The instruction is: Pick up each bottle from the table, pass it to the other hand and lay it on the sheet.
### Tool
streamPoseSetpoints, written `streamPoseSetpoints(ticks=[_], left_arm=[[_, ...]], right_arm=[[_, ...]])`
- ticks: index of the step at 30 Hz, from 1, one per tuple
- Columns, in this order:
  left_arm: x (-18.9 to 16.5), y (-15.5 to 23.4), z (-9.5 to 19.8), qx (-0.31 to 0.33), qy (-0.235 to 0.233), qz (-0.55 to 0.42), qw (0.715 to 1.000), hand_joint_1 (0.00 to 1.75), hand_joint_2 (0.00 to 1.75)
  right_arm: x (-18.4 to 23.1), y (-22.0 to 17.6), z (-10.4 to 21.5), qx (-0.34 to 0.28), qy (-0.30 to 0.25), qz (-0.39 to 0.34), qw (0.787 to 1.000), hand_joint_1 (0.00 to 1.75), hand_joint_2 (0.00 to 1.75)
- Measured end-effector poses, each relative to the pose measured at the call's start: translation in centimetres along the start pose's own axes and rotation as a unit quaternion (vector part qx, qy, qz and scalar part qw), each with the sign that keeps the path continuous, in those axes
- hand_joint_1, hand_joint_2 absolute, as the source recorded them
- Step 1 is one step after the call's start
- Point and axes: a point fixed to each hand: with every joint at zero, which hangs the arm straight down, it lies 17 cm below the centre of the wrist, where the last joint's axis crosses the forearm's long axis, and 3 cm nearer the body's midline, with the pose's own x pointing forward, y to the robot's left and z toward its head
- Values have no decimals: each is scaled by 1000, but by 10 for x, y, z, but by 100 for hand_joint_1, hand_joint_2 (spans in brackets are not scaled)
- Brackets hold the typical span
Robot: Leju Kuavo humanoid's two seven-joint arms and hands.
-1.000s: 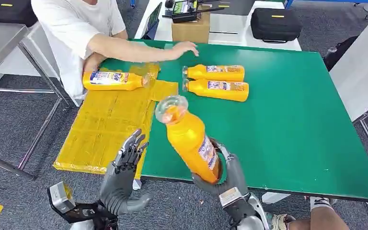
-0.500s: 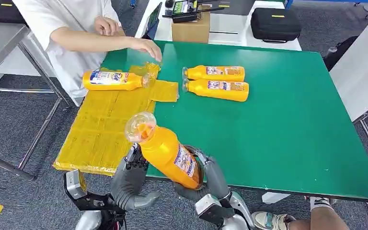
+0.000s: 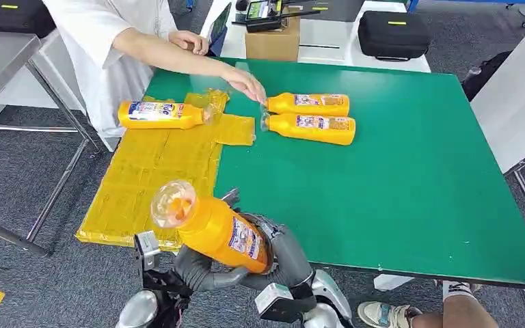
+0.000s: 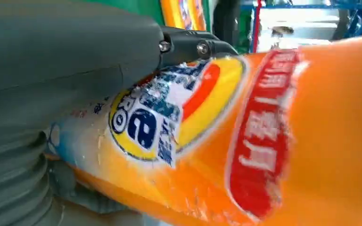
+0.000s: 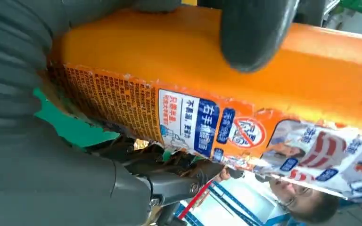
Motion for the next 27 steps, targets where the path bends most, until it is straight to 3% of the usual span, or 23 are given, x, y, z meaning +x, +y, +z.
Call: streamPoseSetpoints(ticks=[3, 4, 5, 6, 7, 8, 9, 23, 24, 25, 27], left_arm=[[2, -1, -3, -6, -4, 1, 1000, 2, 175], [3, -2, -4, -9, -5, 2, 1000, 14, 175], [4, -3, -4, -13, -7, 5, 1000, 14, 175], [5, -4, -5, -15, -9, 8, 1000, 101, 175], [7, -5, -5, -19, -12, 13, 1000, 162, 175], [8, -6, -6, -22, -14, 17, 1000, 162, 175], [10, -5, -7, -23, -16, 22, 999, 175, 175], [16, -2, -6, -22, -28, 38, 999, 175, 175], [16, -2, -6, -22, -28, 38, 999, 175, 175], [16, -2, -6, -22, -28, 38, 999, 175, 175], [16, -2, -6, -21, -29, 39, 999, 175, 175]], right_arm=[[0, 3, -2, 7, -2, -4, 1000, 175, 175], [0, 4, -2, 9, -2, -5, 1000, 175, 175], [-1, 4, -3, 10, -2, -7, 1000, 175, 175], [-1, 5, -3, 13, -2, -11, 1000, 175, 175], [-1, 6, -4, 15, -2, -14, 1000, 175, 175], [-2, 7, -4, 17, -1, -17, 1000, 175, 175], [-2, 8, -4, 18, -2, -21, 1000, 175, 175], [-5, 10, -5, 23, -1, -24, 999, 175, 175], [-5, 10, -5, 23, -1, -24, 999, 37, 175], [-5, 10, -5, 23, -1, -24, 999, 3, 175], [-5, 11, -5, 24, -1, -25, 999, 0, 175]])
